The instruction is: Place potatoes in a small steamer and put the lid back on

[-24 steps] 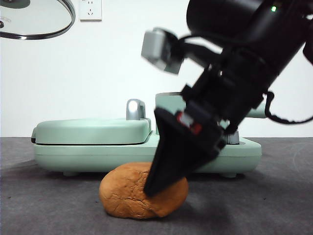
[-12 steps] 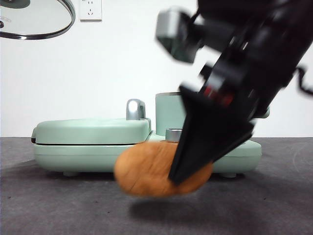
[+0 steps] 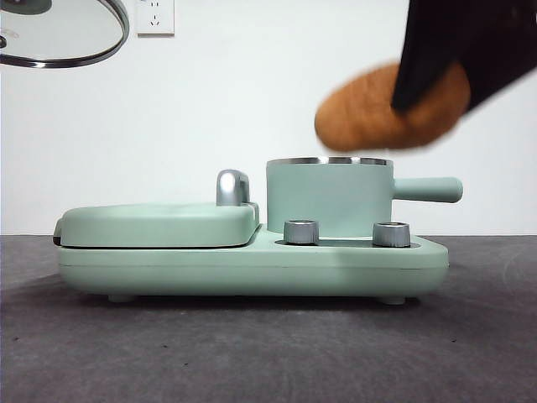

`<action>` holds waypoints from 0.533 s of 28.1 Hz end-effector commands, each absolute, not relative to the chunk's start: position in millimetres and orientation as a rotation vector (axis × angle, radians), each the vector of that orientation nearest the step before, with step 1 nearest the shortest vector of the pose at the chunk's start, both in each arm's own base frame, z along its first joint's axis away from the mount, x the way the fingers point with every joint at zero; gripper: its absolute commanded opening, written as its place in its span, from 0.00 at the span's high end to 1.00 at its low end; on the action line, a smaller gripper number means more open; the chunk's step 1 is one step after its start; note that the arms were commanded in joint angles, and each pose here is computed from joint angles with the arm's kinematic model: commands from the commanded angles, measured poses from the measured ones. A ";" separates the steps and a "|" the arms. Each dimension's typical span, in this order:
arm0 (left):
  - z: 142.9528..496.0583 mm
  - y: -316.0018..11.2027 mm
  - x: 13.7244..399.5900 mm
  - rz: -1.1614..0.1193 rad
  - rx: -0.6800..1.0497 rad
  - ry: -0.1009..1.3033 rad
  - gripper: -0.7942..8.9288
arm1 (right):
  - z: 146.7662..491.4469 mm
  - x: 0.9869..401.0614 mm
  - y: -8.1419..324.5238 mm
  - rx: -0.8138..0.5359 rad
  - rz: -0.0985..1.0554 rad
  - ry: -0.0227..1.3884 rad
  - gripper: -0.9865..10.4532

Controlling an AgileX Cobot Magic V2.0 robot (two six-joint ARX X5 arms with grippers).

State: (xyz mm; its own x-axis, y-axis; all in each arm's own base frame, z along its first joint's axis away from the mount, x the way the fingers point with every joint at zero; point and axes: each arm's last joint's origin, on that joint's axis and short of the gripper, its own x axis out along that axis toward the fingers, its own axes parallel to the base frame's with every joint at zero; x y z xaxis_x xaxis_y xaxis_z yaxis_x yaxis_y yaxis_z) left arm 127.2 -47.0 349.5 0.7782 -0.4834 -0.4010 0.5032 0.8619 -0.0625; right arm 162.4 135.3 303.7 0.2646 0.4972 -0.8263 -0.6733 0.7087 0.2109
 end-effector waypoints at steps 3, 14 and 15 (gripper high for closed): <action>356.4 -47.5 128.4 -0.536 0.059 0.376 0.91 | 329.7 187.8 137.1 -0.180 0.762 0.975 0.73; 356.7 -47.1 128.8 -0.518 0.062 0.372 0.91 | 349.4 279.7 156.9 -0.212 0.712 0.898 0.73; 356.7 -47.1 128.9 -0.515 0.063 0.372 0.91 | 349.4 288.9 157.8 -0.212 0.706 0.889 0.73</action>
State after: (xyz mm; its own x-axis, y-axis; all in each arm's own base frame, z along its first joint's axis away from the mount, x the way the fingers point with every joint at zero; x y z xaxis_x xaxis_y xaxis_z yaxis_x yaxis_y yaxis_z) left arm 128.4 -46.7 349.0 0.7871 -0.4644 -0.4059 0.4874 0.8716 -0.0522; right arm 279.4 153.5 348.2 0.4132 0.4739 -0.7776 -0.6293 0.7658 0.1323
